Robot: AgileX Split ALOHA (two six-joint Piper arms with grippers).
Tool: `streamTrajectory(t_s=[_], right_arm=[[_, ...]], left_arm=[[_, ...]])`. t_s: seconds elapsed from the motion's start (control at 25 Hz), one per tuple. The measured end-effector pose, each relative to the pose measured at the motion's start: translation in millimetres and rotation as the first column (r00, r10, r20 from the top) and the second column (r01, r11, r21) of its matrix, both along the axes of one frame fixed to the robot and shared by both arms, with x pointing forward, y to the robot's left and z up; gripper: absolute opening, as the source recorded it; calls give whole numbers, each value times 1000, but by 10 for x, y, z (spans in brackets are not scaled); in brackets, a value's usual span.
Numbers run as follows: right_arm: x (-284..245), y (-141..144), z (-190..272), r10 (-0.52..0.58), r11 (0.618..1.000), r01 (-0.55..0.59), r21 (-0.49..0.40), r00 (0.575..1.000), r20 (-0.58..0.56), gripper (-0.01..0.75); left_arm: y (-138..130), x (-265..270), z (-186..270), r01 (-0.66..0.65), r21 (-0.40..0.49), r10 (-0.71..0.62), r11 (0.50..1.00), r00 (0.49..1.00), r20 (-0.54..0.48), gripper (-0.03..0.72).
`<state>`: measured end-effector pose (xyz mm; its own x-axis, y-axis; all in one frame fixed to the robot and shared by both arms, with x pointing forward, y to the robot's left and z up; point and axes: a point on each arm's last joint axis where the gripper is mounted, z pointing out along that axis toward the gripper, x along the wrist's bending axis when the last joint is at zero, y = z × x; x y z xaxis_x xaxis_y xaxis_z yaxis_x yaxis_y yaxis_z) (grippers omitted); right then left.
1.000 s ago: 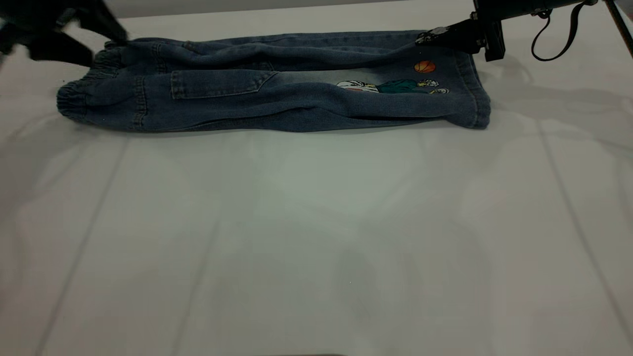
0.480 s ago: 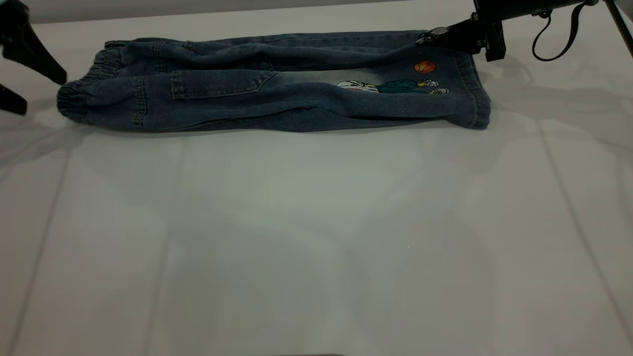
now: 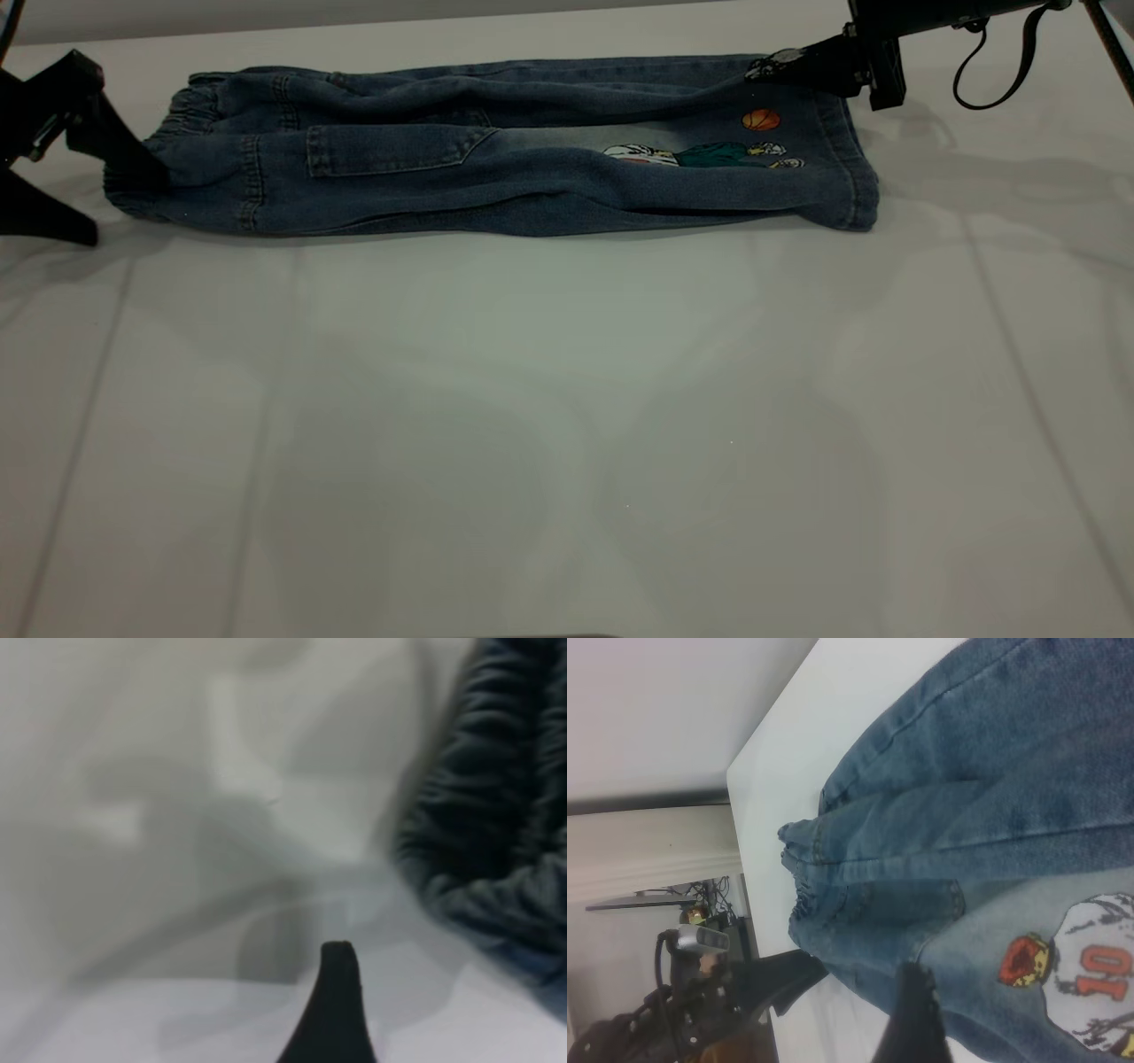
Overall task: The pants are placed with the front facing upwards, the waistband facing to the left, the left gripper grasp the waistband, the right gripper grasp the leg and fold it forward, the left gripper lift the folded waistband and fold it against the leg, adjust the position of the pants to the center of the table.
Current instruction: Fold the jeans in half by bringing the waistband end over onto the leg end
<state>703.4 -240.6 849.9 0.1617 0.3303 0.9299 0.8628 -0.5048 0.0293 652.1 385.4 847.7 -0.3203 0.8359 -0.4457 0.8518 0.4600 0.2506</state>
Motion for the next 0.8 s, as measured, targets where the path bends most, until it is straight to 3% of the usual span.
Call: streamTrajectory(t_s=[0.28,0.48,0.8], right_arm=[[0,2,-1,0,1000,0,-1,1000,0,484],[2,1,-4,-3,1000,3,-5,1000,-1,484],[6,0,-10,-6,1000,6,-15,1000,3,484]], left_arm=[[-82,-15,17,42,-65,-42,997,999,-7,585],[-57,36,-13,-15,-56,16,998,999,31,585],[-110,99,-208,-74,-132,82,989,995,61,584]])
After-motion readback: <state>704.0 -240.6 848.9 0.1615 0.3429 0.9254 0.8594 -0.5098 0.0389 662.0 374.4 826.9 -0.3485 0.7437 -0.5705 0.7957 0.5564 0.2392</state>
